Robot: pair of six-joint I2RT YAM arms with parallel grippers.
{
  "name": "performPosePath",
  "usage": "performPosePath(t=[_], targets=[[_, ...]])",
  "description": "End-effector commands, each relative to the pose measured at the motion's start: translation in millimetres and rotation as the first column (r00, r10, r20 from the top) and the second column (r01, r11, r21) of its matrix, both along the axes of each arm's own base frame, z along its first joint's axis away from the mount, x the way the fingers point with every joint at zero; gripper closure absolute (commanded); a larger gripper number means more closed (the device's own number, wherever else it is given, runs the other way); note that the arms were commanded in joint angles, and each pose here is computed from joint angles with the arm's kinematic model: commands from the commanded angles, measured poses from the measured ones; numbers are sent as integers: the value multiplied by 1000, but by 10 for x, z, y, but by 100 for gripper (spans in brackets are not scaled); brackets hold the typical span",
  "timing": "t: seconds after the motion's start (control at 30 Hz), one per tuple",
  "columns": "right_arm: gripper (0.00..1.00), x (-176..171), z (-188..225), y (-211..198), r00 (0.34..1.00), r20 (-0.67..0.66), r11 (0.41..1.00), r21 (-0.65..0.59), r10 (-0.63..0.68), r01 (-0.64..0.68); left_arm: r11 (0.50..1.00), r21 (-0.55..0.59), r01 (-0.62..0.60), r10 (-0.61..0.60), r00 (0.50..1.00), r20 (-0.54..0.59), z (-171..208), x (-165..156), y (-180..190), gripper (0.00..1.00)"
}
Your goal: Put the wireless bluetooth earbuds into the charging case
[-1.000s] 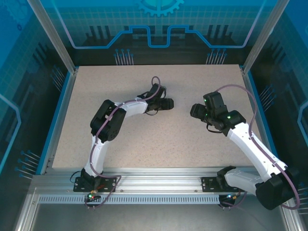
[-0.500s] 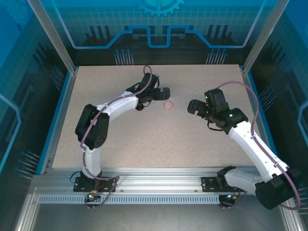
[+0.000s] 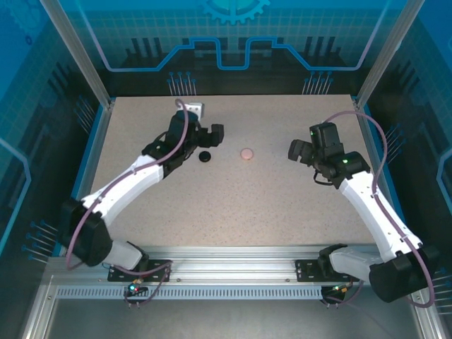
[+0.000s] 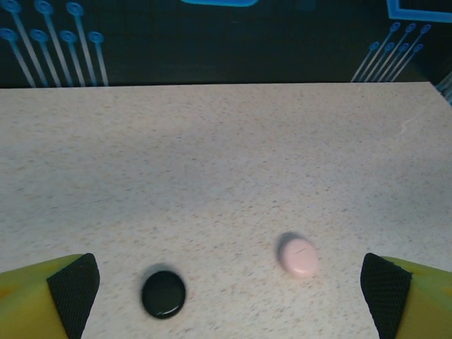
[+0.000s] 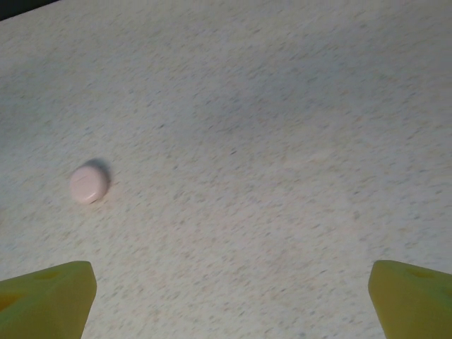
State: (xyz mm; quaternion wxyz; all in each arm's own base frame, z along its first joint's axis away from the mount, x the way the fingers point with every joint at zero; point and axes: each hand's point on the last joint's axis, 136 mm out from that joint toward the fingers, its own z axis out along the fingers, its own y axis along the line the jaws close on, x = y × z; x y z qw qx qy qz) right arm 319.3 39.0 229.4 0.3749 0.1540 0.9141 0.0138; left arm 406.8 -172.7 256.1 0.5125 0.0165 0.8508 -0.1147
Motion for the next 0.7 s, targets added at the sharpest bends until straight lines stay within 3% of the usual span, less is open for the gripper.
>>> performPosePath(t=[0.0, 0.1, 0.23, 0.4, 0.67], targets=[[0, 69, 104, -322, 994, 85, 992, -102, -64, 73, 996, 65, -67, 55, 985, 165, 115, -66, 279, 1], [0, 137, 67, -515, 985, 137, 980, -153, -106, 127, 993, 88, -79, 52, 959, 278, 142, -192, 404, 1], [0, 233, -76, -721, 983, 126, 961, -223, -136, 162, 979, 168, -113, 49, 938, 342, 47, -328, 566, 1], [0, 399, -313, -760, 992, 107, 946, -309, -69, 100, 961, 252, -117, 16, 929, 370, -93, -425, 704, 1], [0, 547, -826, -675, 983, 185, 945, -324, 10, 52, 944, 245, -221, 135, 936, 324, -399, -417, 1149, 1]])
